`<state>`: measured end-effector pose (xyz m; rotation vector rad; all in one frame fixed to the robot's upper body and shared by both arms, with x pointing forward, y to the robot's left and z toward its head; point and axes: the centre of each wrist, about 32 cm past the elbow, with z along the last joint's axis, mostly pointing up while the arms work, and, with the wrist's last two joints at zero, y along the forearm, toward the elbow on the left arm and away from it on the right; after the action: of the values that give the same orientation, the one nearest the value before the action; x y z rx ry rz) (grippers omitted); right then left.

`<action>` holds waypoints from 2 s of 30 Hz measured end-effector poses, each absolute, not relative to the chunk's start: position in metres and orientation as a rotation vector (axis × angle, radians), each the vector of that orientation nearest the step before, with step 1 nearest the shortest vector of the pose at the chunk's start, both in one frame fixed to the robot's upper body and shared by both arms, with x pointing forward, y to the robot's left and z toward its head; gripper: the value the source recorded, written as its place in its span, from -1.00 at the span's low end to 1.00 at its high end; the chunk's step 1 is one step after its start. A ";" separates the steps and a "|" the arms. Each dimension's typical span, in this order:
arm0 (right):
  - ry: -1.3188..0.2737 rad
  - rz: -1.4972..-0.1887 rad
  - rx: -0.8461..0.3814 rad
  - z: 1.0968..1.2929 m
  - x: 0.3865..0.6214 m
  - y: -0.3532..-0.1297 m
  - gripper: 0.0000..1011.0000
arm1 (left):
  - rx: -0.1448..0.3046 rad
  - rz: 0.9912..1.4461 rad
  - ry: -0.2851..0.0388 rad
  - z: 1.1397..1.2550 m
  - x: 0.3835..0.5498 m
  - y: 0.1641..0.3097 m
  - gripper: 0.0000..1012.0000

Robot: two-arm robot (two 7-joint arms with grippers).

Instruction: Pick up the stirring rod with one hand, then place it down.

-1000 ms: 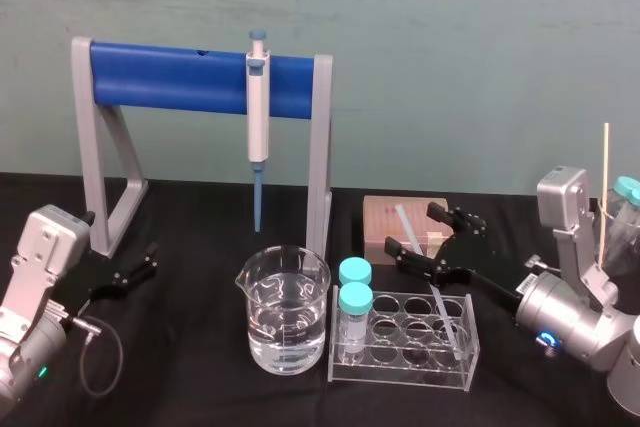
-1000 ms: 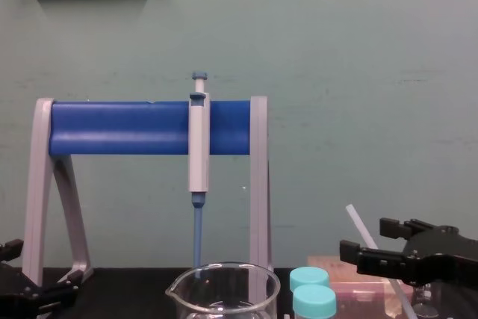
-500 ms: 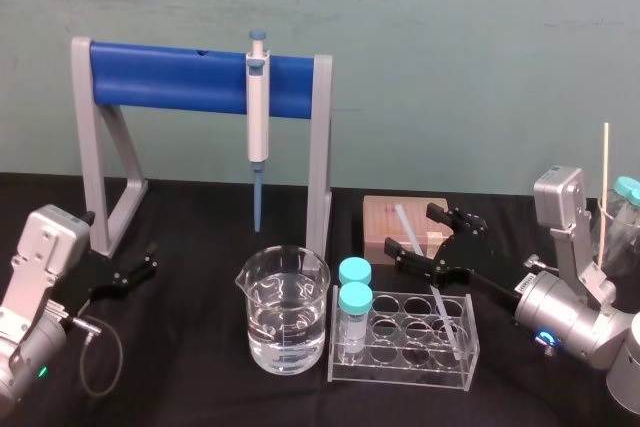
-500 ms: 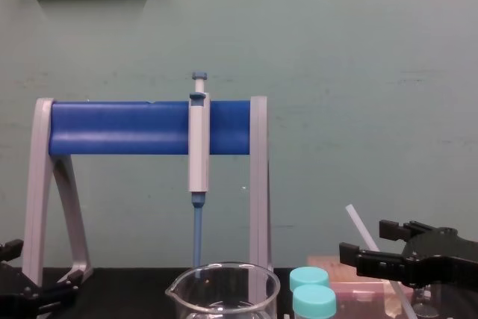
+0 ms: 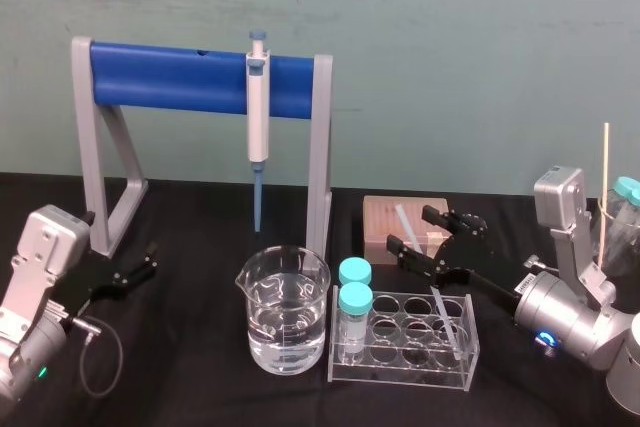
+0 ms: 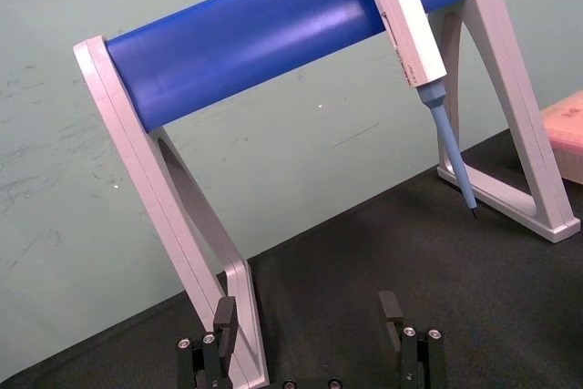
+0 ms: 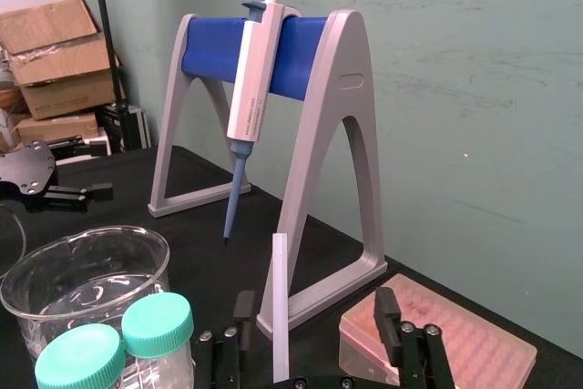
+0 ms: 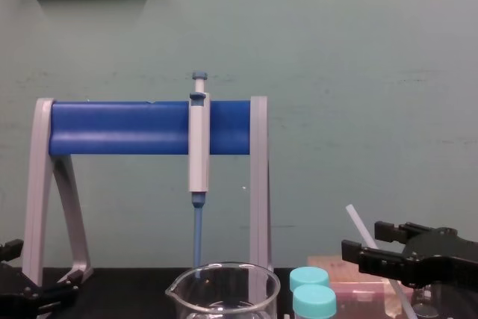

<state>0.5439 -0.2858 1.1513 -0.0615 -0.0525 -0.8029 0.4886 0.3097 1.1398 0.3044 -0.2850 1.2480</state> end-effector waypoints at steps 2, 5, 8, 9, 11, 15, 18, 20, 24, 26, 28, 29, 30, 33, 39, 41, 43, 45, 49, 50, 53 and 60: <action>-0.053 -0.803 -0.061 1.151 0.544 -0.286 0.57 | 0.305 1.248 -0.285 1.140 0.489 0.310 0.98; -0.053 -0.803 -0.061 1.151 0.544 -0.286 0.40 | 0.304 1.248 -0.285 1.140 0.489 0.310 0.98; -0.053 -0.803 -0.061 1.152 0.544 -0.286 0.19 | 0.304 1.248 -0.285 1.140 0.489 0.310 0.98; -0.053 -0.803 -0.061 1.152 0.544 -0.286 0.15 | 0.304 1.248 -0.285 1.140 0.489 0.310 0.98; -0.053 -0.803 -0.060 1.152 0.544 -0.286 0.03 | 0.304 1.248 -0.285 1.140 0.489 0.310 0.98; -0.053 -0.803 -0.060 1.152 0.544 -0.286 -0.17 | 0.305 1.248 -0.285 1.140 0.489 0.310 0.98; -0.053 -0.803 -0.060 1.152 0.544 -0.286 -0.46 | 0.304 1.248 -0.285 1.140 0.489 0.310 0.98; -0.053 -0.803 -0.060 1.152 0.544 -0.286 -0.57 | 0.304 1.248 -0.285 1.140 0.489 0.310 0.98; -0.053 -0.803 -0.060 1.152 0.544 -0.286 -0.80 | 0.304 1.248 -0.285 1.140 0.489 0.310 0.98; -0.053 -0.803 -0.060 1.152 0.544 -0.286 -0.86 | 0.304 1.248 -0.285 1.140 0.489 0.310 0.98; -0.053 -0.803 -0.060 1.152 0.544 -0.286 -0.86 | 0.304 1.248 -0.285 1.140 0.489 0.310 0.98; -0.053 -0.803 -0.060 1.152 0.544 -0.286 -0.86 | 0.304 1.248 -0.285 1.140 0.489 0.310 0.98; -0.053 -0.803 -0.060 1.152 0.544 -0.286 -0.86 | 0.304 1.248 -0.285 1.140 0.489 0.310 0.98; -0.053 -0.803 -0.060 1.152 0.544 -0.286 -0.86 | 0.304 1.248 -0.285 1.140 0.489 0.310 0.98; -0.053 -0.804 -0.061 1.152 0.544 -0.286 -0.86 | 0.304 1.248 -0.285 1.140 0.489 0.310 0.98; -0.055 -0.809 -0.059 1.152 0.543 -0.286 -0.86 | 0.304 1.248 -0.285 1.140 0.489 0.310 0.98; -0.056 -0.814 -0.053 1.152 0.542 -0.285 -0.86 | 0.304 1.248 -0.285 1.140 0.489 0.310 0.98; -0.061 -0.823 -0.036 1.153 0.541 -0.285 -0.86 | 0.304 1.248 -0.285 1.140 0.489 0.310 0.98; -0.079 -0.826 0.012 1.157 0.537 -0.283 -0.86 | 0.304 1.248 -0.285 1.140 0.489 0.310 0.98; -0.083 -0.825 0.020 1.158 0.537 -0.283 -0.86 | 0.304 1.248 -0.285 1.140 0.489 0.310 0.98; -0.098 -0.816 0.051 1.162 0.534 -0.281 -0.86 | 0.304 1.248 -0.285 1.140 0.489 0.310 0.98; -0.134 -0.781 0.116 1.171 0.528 -0.278 -0.86 | 0.304 1.248 -0.285 1.140 0.489 0.310 0.98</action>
<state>0.5282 -0.2775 1.1707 0.1164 -0.1341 -0.7814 0.4886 0.3097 1.1398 0.3044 -0.2850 1.2480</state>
